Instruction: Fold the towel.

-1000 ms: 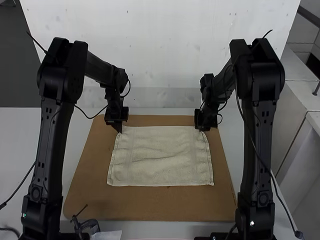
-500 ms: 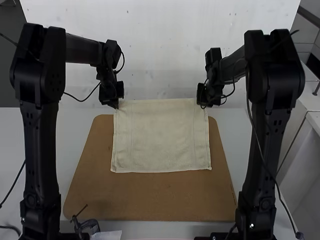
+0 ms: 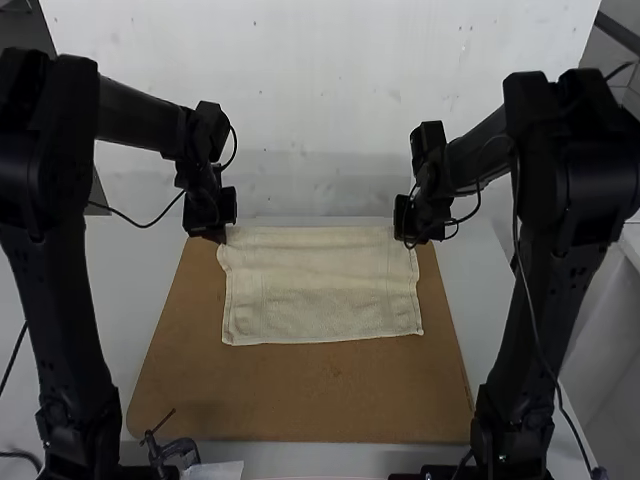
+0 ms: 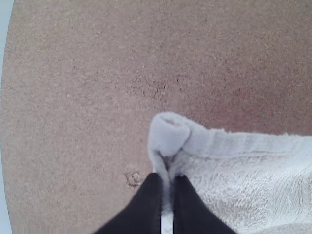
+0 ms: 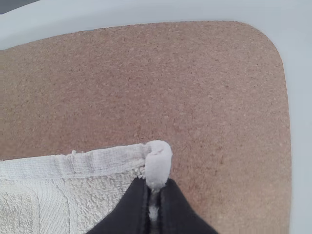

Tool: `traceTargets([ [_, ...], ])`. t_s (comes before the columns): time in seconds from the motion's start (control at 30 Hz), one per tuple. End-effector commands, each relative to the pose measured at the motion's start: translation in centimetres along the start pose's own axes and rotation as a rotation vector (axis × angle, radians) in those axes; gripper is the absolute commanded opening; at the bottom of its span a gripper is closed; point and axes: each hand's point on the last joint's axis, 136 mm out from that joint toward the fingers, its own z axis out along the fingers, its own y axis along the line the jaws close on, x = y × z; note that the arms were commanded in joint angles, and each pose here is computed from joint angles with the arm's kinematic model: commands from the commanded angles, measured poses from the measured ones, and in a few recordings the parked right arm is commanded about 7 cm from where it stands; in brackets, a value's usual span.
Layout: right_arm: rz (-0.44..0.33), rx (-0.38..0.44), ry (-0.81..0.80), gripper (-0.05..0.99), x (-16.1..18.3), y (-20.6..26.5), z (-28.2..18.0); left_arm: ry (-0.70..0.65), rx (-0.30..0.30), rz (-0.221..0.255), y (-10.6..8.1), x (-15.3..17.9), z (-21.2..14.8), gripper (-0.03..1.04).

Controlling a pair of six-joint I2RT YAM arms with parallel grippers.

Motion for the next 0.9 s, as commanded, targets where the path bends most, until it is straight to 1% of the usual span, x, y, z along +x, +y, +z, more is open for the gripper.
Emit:
traceTargets([
  [0.0,-0.017,0.042,-0.049,0.01,0.2,-0.7,-2.2,-0.062,-0.023,0.033,0.6,1.7,-1.9,0.02],
  [0.07,-0.039,0.039,-0.036,0.01,1.6,-0.6,-2.6,-0.06,-0.014,0.046,0.5,3.3,-2.1,0.02],
  [0.17,-0.047,0.039,-0.021,0.01,3.3,-0.8,-3.0,-0.047,-0.004,0.076,-0.1,5.9,-2.2,0.02],
  [0.27,-0.063,0.042,-0.002,0.01,4.8,-1.1,-3.1,-0.04,0.004,0.095,-0.3,7.5,-2.4,0.02],
  [0.53,-0.078,0.035,-0.026,0.01,6.1,-1.3,-3.9,-0.002,-0.007,0.165,-0.3,11.2,-2.0,0.02],
  [0.7,-0.088,0.036,-0.02,0.01,6.6,-1.4,-3.8,0.007,-0.013,0.197,-0.5,12.4,-1.4,0.02],
  [0.73,-0.088,0.038,-0.02,0.01,6.7,-1.5,-3.7,-0.005,-0.029,0.201,-0.3,12.2,-1.3,0.02],
  [0.87,-0.086,0.039,-0.016,0.01,7.0,-1.5,-3.0,-0.003,-0.045,0.212,-0.4,12.0,0.3,0.02],
])
